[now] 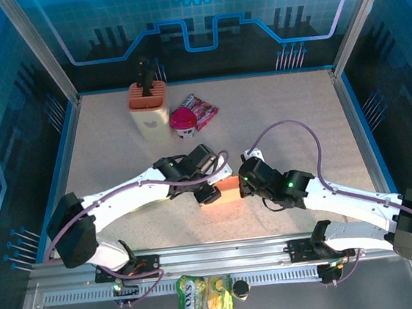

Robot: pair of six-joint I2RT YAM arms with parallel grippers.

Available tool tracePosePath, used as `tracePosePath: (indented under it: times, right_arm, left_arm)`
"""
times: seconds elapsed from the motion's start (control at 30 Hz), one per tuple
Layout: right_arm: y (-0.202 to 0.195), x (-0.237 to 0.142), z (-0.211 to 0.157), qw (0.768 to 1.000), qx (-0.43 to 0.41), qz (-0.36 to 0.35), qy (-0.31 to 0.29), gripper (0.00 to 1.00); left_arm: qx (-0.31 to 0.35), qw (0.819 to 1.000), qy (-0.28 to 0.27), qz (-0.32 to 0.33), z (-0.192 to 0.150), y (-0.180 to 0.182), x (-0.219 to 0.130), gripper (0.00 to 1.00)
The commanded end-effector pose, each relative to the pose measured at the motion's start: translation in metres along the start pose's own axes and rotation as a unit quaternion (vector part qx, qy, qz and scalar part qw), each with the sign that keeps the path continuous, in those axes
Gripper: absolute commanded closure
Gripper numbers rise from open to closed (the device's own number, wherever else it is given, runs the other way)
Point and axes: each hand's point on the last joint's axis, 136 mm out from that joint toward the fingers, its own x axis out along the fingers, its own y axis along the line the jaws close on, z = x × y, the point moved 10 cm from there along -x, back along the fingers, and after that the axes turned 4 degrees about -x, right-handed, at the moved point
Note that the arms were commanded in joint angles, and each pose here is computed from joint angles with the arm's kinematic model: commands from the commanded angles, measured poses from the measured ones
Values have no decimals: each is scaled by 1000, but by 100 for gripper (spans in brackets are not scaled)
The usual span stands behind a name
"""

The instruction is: Fold the paper box

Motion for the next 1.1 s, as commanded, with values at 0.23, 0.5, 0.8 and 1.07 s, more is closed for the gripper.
tracePosePath:
  times: [0.23,0.5,0.8,1.07]
  right_arm:
    - [1,-3,-5,1000,-4,-21,-6,100]
    - [6,-3,-3,1000,-5,-23,-2,100]
    - [7,-4,-2,1000,-4,-27,1,100]
    - [6,-7,-1,1000,-4,-25,-2,100]
  left_arm:
    - [-148,980,-116,59,-25,6,-58,45]
    - [-251,964,-69,55,-61,2,-59,58]
    - [-248,965,-72,39,-56,0,-53,62]
    - [-240,967,-66,54,-52,2,-46,65]
